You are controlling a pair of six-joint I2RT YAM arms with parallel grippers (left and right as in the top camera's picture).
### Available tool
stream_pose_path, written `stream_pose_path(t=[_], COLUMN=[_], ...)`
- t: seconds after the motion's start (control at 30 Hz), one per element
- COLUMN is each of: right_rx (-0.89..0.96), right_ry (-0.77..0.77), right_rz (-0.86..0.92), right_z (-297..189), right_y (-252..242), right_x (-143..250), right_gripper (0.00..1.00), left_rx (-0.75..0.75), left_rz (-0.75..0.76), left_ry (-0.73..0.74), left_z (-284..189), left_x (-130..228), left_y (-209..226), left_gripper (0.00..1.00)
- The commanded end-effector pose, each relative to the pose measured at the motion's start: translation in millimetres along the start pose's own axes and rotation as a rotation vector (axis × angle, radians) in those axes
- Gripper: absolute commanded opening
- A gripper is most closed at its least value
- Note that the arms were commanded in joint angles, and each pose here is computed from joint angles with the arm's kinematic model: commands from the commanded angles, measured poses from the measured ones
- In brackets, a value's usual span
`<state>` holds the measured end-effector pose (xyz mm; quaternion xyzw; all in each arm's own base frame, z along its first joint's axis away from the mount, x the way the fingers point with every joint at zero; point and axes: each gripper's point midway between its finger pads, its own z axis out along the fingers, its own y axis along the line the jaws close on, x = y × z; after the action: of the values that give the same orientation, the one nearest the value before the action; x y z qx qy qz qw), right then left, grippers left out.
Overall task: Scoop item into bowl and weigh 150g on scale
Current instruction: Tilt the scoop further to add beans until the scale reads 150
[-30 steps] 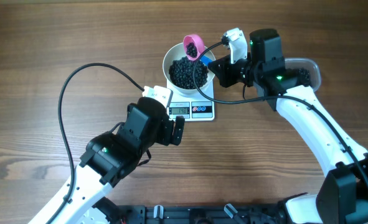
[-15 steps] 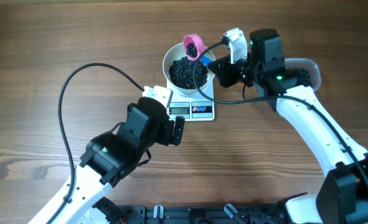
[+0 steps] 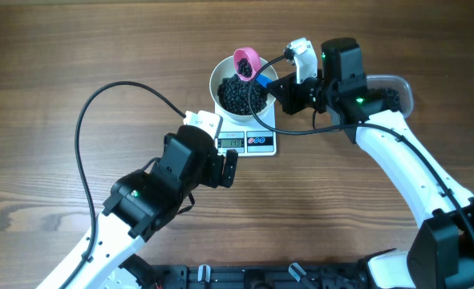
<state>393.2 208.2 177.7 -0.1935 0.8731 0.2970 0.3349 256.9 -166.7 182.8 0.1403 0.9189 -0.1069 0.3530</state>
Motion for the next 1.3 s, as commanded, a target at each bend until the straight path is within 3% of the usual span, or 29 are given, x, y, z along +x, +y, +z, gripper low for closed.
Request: stream_pose_path(t=[0.0, 1.2, 1.27], right_rx=[-0.013, -0.051, 0.008], right_ry=[-0.006, -0.002, -0.008], right_rz=[0.009, 0.046, 0.046], right_z=[0.7, 0.5, 0.8], right_y=[1.7, 8.2, -1.9], right_x=[-3.5, -3.1, -3.8], right_gripper=[0.04, 0.04, 0.05], left_rx=[0.004, 0.004, 0.004], left_rz=[0.012, 0.012, 0.012], left_ry=[-0.005, -0.005, -0.005], left_z=[-0.6, -0.6, -0.6], left_x=[-1.7, -1.7, -1.7], left_y=[0.0, 0.0, 0.0], left_gripper=[1.0, 1.0, 1.0])
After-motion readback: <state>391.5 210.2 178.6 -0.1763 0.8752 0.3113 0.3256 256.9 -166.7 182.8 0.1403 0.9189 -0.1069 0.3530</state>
